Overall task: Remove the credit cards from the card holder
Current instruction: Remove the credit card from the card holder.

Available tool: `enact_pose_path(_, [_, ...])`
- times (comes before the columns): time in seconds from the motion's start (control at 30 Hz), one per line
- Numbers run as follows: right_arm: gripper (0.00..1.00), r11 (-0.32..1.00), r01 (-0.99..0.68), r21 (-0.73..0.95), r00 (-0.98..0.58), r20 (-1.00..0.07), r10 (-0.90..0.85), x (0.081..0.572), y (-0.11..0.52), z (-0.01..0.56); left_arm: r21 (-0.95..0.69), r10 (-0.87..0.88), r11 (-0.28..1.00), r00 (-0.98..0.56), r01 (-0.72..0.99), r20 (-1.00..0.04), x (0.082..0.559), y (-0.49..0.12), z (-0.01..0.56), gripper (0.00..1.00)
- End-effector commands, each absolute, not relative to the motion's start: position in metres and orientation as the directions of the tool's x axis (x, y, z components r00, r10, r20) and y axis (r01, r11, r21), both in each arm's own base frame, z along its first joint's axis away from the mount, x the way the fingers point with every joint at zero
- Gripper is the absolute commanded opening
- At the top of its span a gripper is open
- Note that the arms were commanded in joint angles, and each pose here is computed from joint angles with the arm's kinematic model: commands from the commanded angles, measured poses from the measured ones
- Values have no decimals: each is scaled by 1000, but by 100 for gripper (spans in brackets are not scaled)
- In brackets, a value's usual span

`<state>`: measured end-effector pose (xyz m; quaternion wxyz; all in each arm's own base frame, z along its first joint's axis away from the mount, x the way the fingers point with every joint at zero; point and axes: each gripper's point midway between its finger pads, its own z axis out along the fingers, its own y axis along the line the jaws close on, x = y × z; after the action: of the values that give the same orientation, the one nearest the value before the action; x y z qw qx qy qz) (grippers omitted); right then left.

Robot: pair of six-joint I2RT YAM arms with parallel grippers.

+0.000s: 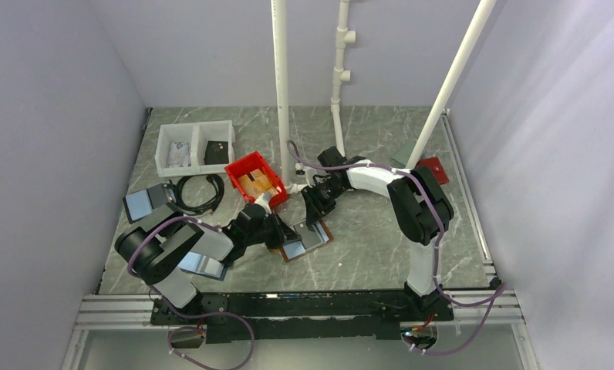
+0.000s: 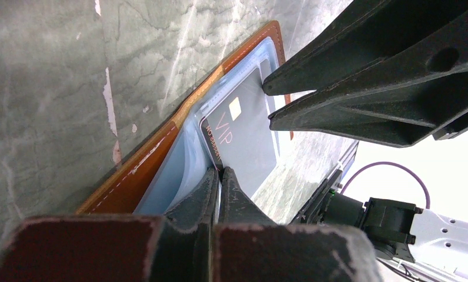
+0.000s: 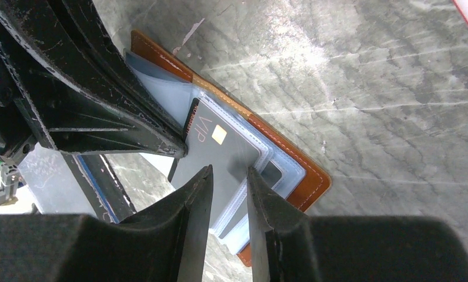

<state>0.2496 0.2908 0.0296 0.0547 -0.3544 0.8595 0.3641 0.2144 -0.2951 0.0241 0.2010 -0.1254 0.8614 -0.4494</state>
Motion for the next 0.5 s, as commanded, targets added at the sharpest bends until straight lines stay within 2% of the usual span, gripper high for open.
enact_pose_path(0.0, [30,492,-662,565,-714,-278,-643,228,286,13,-820,-419,572,-864,-12,-279,225,-295,25,2])
enact_pose_path(0.07, [30,482,-664,571,-707,-270,-654,224,288,13,-820,-419,572,-864,-13,-278,225,-294,26,7])
enact_pose_path(0.17, [30,464,-652,599,-706,-258,-659,217,292,13,-823,-420,568,-865,-16,-274,225,-295,28,21])
enact_pose_path(0.23, [30,448,-636,629,-712,-254,-654,213,296,16,-827,-420,563,-867,-19,-266,225,-297,28,27])
enact_pose_path(0.4, [30,408,-587,699,-733,-246,-634,204,305,23,-849,-449,527,-864,-49,-228,223,-297,26,30])
enact_pose_path(0.47, [26,399,-568,720,-740,-236,-629,201,307,23,-855,-467,513,-860,-73,-207,222,-296,23,29])
